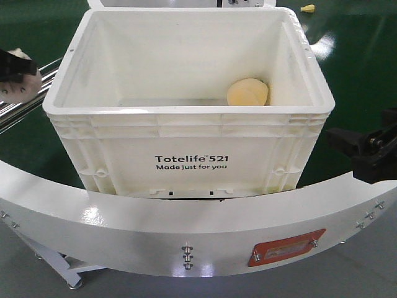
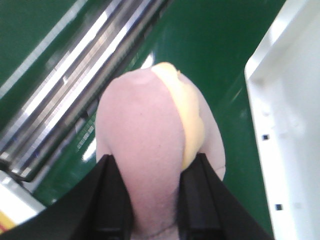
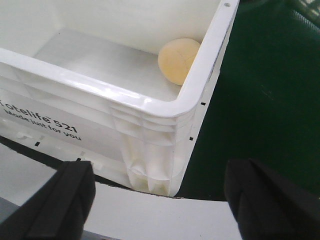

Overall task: Place moving items into box and shelve
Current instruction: 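Carry the pink plush over the tote with the left gripper and drop it in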

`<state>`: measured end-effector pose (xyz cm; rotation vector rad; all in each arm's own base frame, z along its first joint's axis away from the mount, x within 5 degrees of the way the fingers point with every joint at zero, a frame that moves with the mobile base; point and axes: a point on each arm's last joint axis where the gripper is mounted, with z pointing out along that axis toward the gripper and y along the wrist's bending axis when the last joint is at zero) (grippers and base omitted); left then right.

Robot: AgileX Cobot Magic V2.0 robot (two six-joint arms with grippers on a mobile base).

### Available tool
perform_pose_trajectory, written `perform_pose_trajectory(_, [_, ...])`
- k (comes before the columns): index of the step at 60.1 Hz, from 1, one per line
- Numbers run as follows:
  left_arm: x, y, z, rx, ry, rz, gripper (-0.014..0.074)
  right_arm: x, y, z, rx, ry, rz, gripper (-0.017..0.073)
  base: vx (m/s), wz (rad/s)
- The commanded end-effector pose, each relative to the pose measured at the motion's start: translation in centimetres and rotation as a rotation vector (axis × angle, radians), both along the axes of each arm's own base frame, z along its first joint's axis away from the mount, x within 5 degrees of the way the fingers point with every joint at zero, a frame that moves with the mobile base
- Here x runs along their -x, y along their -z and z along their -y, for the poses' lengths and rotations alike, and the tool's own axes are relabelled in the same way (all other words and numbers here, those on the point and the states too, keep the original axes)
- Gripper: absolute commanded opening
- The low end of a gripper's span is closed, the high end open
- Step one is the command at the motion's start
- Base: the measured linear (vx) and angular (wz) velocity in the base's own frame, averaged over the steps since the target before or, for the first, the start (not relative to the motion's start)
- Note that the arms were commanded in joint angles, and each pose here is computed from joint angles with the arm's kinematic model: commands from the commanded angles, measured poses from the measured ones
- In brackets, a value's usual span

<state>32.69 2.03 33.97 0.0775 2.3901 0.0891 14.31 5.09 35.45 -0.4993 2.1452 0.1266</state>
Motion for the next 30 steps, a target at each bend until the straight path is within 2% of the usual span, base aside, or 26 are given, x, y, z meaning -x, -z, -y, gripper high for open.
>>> perform_pose_trajectory(1, [2.9,-5.2,0.2,-0.001,-0.007,0.198,0.0239,-0.1,-1.5,0.0,-0.03,-0.002,0.097,0.0574,0.0,0.0])
perform_pose_trajectory(10, [6.1,-8.5,1.5,0.015,0.04,0.321,0.0239,-0.1,-1.5,0.0,-0.03,-0.002,0.097,0.0574,0.0,0.0])
perform_pose_trajectory(25, [6.9,-9.3,5.7,0.068,0.274,0.363,0.0239,-0.1,-1.5,0.0,-0.03,-0.002,0.097,0.0574,0.0,0.0])
perform_pose_trajectory(30, [6.8,-9.4,7.1,0.11,0.333,0.392,0.0239,-0.1,-1.5,0.0,-0.03,-0.002,0.097,0.0574,0.0,0.0])
